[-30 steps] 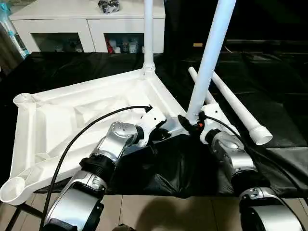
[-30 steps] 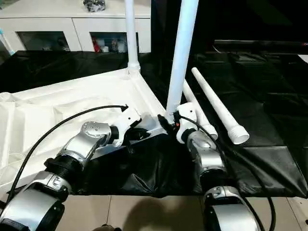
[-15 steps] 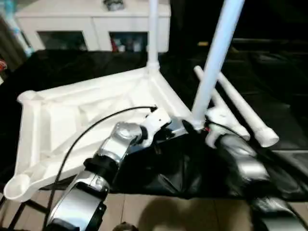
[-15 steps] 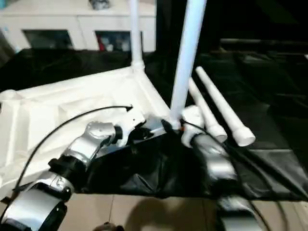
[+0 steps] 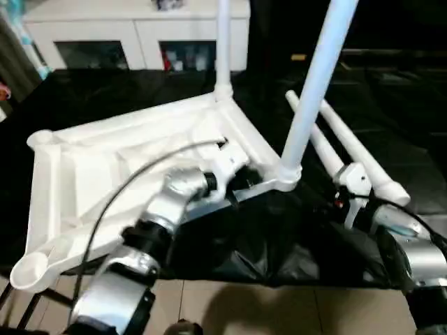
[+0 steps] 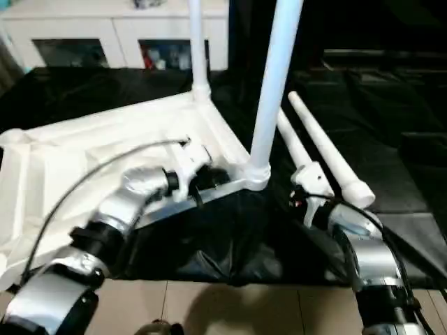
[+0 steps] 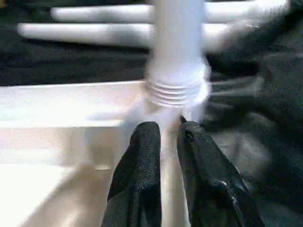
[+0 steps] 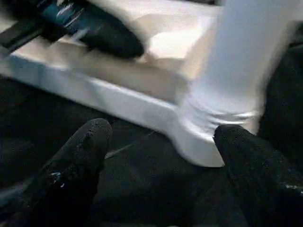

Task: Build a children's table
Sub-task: Rotate leg to tighten, then rotate table base

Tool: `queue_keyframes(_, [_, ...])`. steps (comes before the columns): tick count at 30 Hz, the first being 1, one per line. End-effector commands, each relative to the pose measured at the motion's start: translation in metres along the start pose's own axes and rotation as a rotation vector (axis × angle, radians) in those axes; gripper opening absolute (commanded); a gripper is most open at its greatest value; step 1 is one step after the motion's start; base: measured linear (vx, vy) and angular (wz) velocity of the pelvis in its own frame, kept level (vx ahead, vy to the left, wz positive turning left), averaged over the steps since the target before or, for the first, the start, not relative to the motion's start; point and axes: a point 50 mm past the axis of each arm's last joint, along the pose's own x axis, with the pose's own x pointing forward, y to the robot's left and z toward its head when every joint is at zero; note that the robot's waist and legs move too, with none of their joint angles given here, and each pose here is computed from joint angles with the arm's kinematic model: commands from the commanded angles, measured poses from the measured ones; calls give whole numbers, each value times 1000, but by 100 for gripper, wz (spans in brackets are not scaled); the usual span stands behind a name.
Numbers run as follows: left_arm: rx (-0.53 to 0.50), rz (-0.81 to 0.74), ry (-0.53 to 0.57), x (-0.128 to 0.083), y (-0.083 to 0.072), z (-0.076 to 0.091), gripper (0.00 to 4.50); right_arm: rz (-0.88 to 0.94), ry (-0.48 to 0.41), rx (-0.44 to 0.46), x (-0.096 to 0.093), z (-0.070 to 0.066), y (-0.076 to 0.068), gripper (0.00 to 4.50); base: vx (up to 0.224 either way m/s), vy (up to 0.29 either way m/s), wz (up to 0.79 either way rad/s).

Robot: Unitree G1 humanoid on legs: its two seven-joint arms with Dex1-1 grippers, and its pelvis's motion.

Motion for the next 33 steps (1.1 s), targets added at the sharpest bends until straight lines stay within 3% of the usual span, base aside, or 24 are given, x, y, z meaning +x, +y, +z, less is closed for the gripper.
queue_keyframes(1, [23, 85, -15, -11, 18, 12, 78, 29, 26, -7, 8, -2, 9, 399, 0, 0, 0])
queue_keyframes(2, [28, 107, -12, -15, 23, 13, 78, 28, 33, -6, 10, -3, 10, 399, 0, 0, 0])
queue_keyframes(5, [69, 299, 45, -49, 58, 17, 78, -16, 43, 5, 27, -4, 15, 399, 0, 0, 0])
queue_keyframes(9, [69, 299, 45, -49, 58, 17, 78, -16, 43, 5, 27, -4, 15, 399, 0, 0, 0])
queue_keyframes(10, [94, 412, 117, -75, 77, 13, 85, -10, 59, 16, 35, -5, 20, 361, 0, 0, 0])
queue_keyframes(12, [137, 652, 315, -137, 108, 0, 85, -36, 101, 64, 47, -9, 25, 361, 0, 0, 0])
queue_keyframes(13, [137, 652, 315, -137, 108, 0, 85, -36, 101, 64, 47, -9, 25, 358, 0, 0, 0])
queue_keyframes(14, [146, 721, 388, -158, 116, -5, 85, -46, 116, 81, 50, -10, 26, 347, 0, 0, 0])
queue_keyframes(15, [146, 721, 388, -158, 116, -5, 56, -46, 116, 81, 50, -10, 26, 325, 0, 0, 0])
queue_keyframes(16, [125, 764, 447, -174, 119, -13, 50, -52, 124, 89, 53, -10, 26, 313, 0, 0, 0])
queue_keyframes(19, [125, 794, 589, -193, 123, -32, 44, -49, 139, 71, 58, -10, 26, 308, 0, 0, 0])
queue_keyframes(21, [125, 794, 589, -193, 123, -32, 24, -49, 139, 71, 58, -10, 26, 288, 0, 0, 0])
queue_keyframes(24, [132, 801, 727, -206, 123, -54, 3, -74, 158, 50, 63, -11, 24, 258, 0, 0, 0])
queue_keyframes(33, [48, 592, 810, -189, 102, -84, 0, -150, 135, 79, 76, -6, 17, 184, 0, 0, 0])
